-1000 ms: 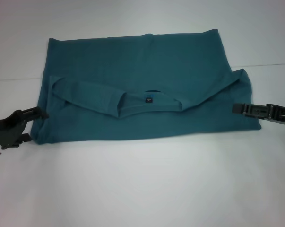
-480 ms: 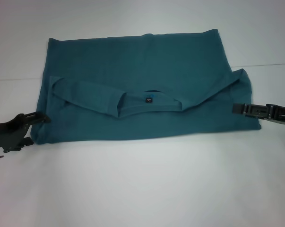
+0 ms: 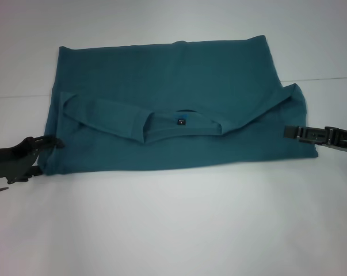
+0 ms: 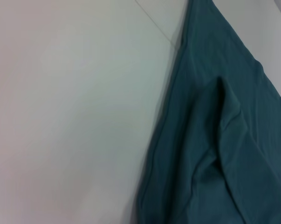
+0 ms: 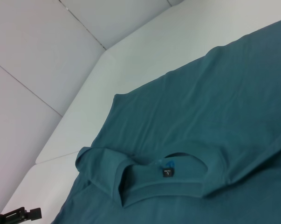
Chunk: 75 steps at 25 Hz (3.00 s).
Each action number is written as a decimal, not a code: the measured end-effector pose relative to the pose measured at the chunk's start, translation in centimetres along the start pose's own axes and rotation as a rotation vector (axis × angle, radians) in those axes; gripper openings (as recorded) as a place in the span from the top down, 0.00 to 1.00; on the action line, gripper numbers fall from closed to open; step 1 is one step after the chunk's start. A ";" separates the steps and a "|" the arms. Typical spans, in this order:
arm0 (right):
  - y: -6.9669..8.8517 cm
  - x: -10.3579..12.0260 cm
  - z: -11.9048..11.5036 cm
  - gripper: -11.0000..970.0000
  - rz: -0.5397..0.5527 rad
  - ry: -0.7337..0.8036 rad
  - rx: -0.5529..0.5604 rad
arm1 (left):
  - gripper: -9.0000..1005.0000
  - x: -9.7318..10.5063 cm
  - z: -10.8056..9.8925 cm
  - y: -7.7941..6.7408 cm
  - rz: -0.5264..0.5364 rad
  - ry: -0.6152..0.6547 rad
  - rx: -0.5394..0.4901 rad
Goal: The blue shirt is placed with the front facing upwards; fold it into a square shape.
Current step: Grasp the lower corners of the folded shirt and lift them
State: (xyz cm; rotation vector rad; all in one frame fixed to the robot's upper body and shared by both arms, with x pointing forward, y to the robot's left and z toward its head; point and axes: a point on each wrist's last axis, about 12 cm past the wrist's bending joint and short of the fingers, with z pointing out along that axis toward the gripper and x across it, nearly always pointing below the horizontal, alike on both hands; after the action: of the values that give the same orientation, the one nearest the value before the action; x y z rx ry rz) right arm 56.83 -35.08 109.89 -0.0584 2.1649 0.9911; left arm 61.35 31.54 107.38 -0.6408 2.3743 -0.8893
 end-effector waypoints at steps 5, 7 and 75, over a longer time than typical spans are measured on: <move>0.0 0.0 0.0 0.18 0.001 0.000 0.000 | 0.10 0.0 -0.2 0.2 -0.008 0.000 -0.001; 0.0 0.0 0.0 0.18 0.001 -0.001 0.000 | 0.10 0.0 -0.2 0.3 -0.011 0.002 -0.001; -0.3 -0.2 -0.9 0.18 0.016 -0.035 -0.005 | 0.95 -0.5 0.2 -1.9 0.121 0.035 -0.003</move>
State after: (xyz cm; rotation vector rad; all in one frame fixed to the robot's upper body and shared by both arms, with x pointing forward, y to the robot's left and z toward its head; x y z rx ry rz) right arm 56.51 -35.89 110.18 -0.0258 2.1339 0.9993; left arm 62.28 30.46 108.72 -0.4802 2.4176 -0.8508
